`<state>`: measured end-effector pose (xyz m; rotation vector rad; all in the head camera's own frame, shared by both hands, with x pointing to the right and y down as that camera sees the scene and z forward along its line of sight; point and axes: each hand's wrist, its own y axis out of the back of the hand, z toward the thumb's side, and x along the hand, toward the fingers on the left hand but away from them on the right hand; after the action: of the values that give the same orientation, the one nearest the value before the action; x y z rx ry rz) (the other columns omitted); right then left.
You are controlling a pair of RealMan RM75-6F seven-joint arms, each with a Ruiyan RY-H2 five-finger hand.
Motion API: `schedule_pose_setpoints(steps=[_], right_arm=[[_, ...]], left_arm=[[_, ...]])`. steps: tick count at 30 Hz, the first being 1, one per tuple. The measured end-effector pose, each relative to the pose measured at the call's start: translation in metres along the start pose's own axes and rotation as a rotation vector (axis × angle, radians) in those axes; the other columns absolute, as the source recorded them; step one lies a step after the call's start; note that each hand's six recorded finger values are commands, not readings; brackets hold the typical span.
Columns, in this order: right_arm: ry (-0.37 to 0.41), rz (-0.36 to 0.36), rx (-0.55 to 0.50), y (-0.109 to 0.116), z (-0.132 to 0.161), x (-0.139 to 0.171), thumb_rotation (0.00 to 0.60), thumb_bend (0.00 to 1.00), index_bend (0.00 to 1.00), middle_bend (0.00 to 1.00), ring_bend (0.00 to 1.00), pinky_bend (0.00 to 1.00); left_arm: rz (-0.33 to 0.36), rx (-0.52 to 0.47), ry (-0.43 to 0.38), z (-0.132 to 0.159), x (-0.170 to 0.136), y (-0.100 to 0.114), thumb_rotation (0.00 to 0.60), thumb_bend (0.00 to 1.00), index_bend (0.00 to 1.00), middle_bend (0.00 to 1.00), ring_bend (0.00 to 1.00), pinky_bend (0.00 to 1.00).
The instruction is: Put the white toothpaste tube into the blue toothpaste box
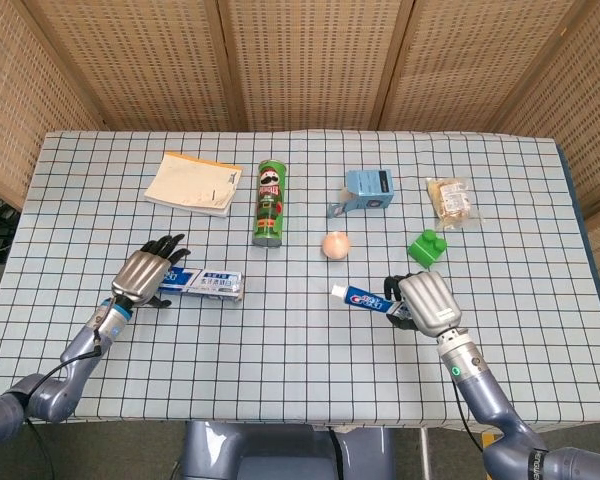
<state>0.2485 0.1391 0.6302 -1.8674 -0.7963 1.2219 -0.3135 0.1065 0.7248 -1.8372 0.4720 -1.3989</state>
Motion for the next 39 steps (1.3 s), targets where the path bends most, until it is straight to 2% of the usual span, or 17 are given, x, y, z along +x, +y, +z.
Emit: schedule_pose_setpoints(steps=[2,5,7,9,12,19,25,33,36,39], right_arm=[[0.000,-0.002,0.006,0.002,-0.001,0.001,0.600,0.56,0.68,0.68,0.66,0.67],[-0.003,-0.002,0.006,0.005,-0.001,0.002,0.600,0.56,0.68,0.68,0.66,0.68],[-0.007,-0.003,0.001,0.006,-0.002,0.002,0.600,0.56,0.68,0.68,0.66,0.68],[-0.012,-0.006,-0.004,0.009,-0.004,0.003,0.600,0.56,0.68,0.68,0.66,0.68],[-0.017,-0.012,-0.004,0.014,-0.005,0.004,0.600,0.56,0.68,0.68,0.66,0.68],[-0.013,-0.028,0.012,0.025,-0.003,0.006,0.600,0.56,0.68,0.68,0.66,0.68],[0.007,-0.062,0.052,0.045,0.003,0.009,0.600,0.56,0.68,0.68,0.66,0.68],[0.057,-0.138,0.157,0.099,0.016,0.010,0.600,0.56,0.69,0.68,0.66,0.68],[0.078,-0.166,0.186,0.121,0.023,0.008,0.600,0.56,0.69,0.68,0.66,0.68],[0.096,-0.191,0.212,0.142,0.029,0.005,0.600,0.55,0.70,0.68,0.66,0.68]], left_arm=[[-0.009,-0.002,0.003,0.004,0.008,-0.005,0.600,0.00,0.18,0.07,0.11,0.18],[-0.016,-0.012,0.010,0.009,0.017,-0.011,0.600,0.00,0.25,0.22,0.25,0.28],[-0.013,-0.024,0.014,0.012,0.021,-0.013,0.600,0.00,0.36,0.40,0.40,0.37],[0.000,-0.034,0.020,0.014,0.024,-0.013,0.600,0.01,0.48,0.51,0.49,0.44],[0.029,-0.048,0.024,0.015,0.026,-0.011,0.600,0.06,0.59,0.57,0.54,0.48],[0.086,-0.130,0.018,0.016,0.023,0.001,0.600,0.13,0.64,0.59,0.56,0.49],[0.136,-0.337,-0.025,0.021,0.011,0.018,0.600,0.13,0.64,0.59,0.56,0.49],[0.241,-0.685,-0.145,0.029,-0.007,0.047,0.600,0.12,0.63,0.59,0.56,0.51],[0.278,-0.786,-0.207,0.036,-0.009,0.053,0.600,0.11,0.63,0.59,0.56,0.51],[0.303,-0.835,-0.273,0.048,-0.007,0.058,0.600,0.11,0.63,0.59,0.56,0.51]])
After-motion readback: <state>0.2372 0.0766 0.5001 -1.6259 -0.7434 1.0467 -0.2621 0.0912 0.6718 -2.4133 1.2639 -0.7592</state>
